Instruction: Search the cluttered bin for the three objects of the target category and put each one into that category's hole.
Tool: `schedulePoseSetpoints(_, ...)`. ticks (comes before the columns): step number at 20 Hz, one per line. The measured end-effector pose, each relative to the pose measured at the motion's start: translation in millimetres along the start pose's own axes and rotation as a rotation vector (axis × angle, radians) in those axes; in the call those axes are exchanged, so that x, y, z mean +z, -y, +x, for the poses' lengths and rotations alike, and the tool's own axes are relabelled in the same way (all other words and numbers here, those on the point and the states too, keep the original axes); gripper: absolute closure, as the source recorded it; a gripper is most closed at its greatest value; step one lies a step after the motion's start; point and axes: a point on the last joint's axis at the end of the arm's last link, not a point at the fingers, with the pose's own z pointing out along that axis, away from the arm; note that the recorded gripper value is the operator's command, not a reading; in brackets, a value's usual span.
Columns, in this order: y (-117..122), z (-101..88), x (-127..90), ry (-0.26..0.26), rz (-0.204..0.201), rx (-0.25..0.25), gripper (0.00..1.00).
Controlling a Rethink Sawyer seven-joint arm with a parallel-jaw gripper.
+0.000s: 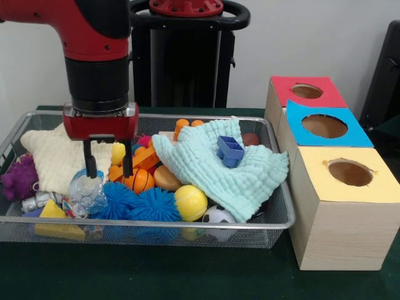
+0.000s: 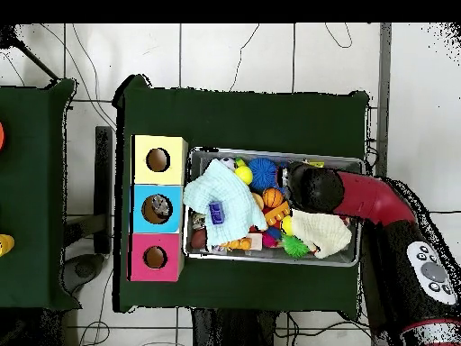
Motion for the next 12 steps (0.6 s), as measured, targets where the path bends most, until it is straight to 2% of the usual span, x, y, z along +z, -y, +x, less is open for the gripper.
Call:
schedulePoseSetpoints(5, -16.1, 32.5, 15.0, -0.058, -0.009, -0.057, 0.0)
schedulePoseSetpoints(9, -20.8, 52.2, 25.9, -0.092, -0.022, -0.074, 0.0)
schedulePoseSetpoints(12, -17.9, 66.1, 29.2, -0.113, -0.034, -0.065, 0.0)
